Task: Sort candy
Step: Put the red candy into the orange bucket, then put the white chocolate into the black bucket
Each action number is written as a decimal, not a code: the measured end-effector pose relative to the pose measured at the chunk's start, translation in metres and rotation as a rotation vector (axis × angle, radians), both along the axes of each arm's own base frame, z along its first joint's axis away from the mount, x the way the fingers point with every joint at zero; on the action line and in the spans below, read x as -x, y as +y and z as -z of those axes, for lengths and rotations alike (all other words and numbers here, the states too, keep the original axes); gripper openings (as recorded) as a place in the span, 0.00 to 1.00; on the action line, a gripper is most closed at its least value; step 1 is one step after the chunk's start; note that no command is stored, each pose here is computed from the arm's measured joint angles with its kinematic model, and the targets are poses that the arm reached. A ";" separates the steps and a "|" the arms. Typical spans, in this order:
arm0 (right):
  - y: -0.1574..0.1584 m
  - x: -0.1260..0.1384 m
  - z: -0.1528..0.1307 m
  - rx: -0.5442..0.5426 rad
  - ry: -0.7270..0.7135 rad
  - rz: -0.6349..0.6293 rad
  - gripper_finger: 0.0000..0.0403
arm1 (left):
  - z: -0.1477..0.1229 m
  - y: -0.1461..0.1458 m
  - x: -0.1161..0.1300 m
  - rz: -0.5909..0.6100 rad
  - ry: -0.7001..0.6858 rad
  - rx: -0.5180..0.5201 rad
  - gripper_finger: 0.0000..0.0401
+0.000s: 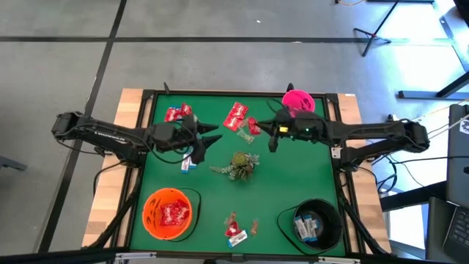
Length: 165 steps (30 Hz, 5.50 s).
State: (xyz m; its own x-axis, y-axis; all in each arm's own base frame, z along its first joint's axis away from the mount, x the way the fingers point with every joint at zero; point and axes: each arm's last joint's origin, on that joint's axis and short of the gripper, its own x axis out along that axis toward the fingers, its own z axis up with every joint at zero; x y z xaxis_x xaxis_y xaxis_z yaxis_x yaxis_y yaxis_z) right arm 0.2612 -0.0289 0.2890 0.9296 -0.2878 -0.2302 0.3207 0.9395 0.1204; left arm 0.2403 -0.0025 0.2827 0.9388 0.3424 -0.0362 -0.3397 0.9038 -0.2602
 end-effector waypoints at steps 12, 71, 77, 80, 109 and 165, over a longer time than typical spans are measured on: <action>0.019 -0.036 0.006 0.157 -0.011 0.058 0.01 | 0.009 -0.001 -0.028 0.069 -0.142 0.012 0.47; 0.023 -0.038 -0.011 0.237 0.018 -0.008 0.44 | 0.012 0.019 -0.014 0.038 0.027 -0.007 0.00; 0.022 -0.021 -0.024 0.226 0.028 0.022 0.64 | -0.013 -0.012 0.028 0.151 0.060 -0.067 0.00; 0.022 -0.015 -0.026 0.226 0.044 0.037 0.68 | -0.016 -0.032 0.050 0.236 0.113 -0.094 0.00; 0.022 -0.012 -0.020 0.182 0.100 0.041 0.68 | -0.057 -0.154 0.092 0.434 0.894 0.147 0.00; 0.022 -0.018 -0.002 0.157 0.220 0.011 0.68 | 0.063 -0.011 0.031 -0.191 1.129 0.668 0.39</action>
